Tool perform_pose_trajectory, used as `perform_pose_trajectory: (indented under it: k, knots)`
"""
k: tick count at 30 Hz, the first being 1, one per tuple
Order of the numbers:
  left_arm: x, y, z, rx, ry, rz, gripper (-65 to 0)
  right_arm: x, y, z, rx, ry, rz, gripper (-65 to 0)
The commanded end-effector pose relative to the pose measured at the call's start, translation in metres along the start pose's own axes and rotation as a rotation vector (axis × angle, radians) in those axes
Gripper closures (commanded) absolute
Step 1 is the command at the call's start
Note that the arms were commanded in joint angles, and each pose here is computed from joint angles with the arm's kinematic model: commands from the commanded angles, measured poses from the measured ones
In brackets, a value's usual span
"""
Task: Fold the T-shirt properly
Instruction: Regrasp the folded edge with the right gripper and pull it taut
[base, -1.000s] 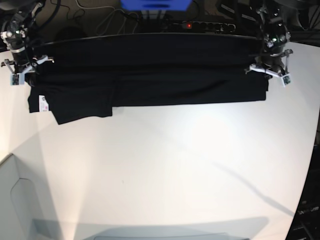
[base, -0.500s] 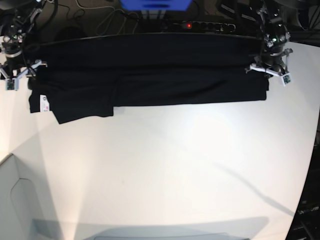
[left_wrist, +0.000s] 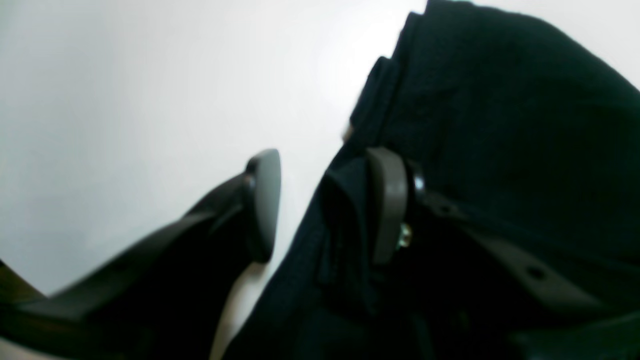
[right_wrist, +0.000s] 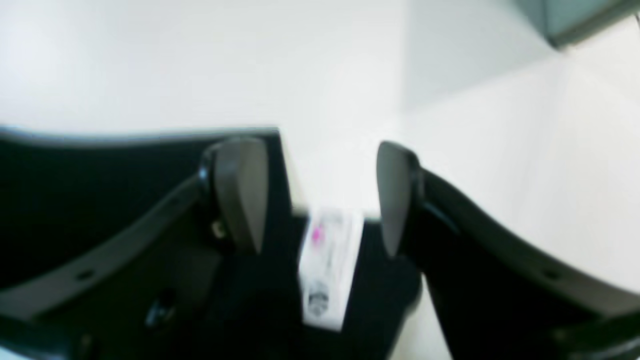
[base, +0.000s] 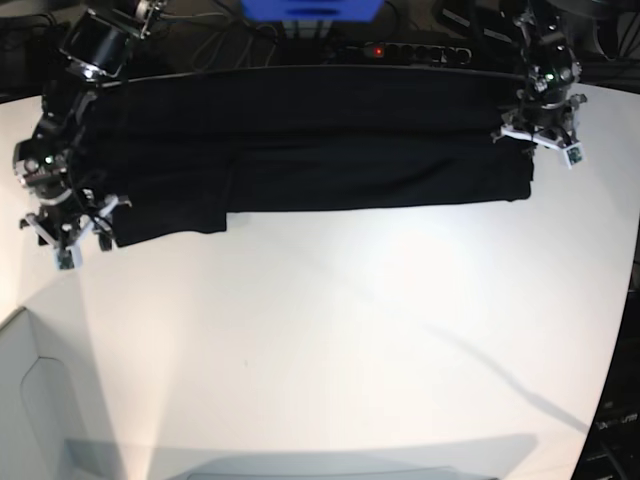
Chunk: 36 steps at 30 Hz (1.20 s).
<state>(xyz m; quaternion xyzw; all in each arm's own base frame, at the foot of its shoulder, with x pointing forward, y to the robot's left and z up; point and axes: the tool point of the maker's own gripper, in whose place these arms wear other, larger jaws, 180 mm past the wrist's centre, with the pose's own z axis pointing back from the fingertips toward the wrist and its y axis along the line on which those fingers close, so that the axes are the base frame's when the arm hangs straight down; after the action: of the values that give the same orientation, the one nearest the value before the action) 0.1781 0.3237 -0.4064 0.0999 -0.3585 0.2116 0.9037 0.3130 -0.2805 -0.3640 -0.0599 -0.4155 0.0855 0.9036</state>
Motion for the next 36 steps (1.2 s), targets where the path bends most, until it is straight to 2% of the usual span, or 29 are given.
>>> perform_pose_trajectory:
  k: [1, 4, 11, 17, 19, 20, 24, 31, 36]
  knots:
    - [0.007, 0.003, 0.003, 0.006, -0.019, -0.005, -26.6, 0.009, -0.008, -0.003, -0.01, -0.011, 0.0, -35.6]
    - [0.006, 0.003, 0.003, 0.007, -0.016, -0.005, -27.1, 0.005, -0.006, -0.019, 0.019, 0.031, -0.039, -35.6]
    - [0.006, 0.004, 0.003, 0.011, -0.015, -0.011, -38.2, -0.013, 0.011, -0.037, 0.081, 0.09, -0.077, -35.6]
    - [0.006, 0.004, 0.003, 0.011, -0.015, -0.011, -38.8, -0.02, 0.027, -0.042, 0.123, 0.112, -0.057, -34.4]
    - [0.006, 0.004, 0.003, 0.011, -0.015, -0.011, -38.8, -0.021, 0.03, -0.042, 0.129, 0.115, -0.052, -29.4]
    - [0.006, 0.004, 0.003, 0.011, -0.015, -0.011, -38.8, -0.023, 0.03, -0.041, 0.129, 0.12, -0.051, -24.8]
    - [0.006, 0.005, 0.003, 0.013, -0.016, -0.011, -38.8, -0.014, 0.024, -0.036, 0.107, 0.092, -0.042, -1.3]
    - [0.006, 0.005, 0.003, 0.013, -0.016, -0.011, -38.8, 0.034, 0.016, 0.008, 0.016, -0.058, 0.063, 0.0]
    - [0.01, 0.009, 0.003, 0.022, -0.022, -0.018, -38.8, 0.036, 0.027, 0.056, -0.032, -0.108, 0.146, 0.0]
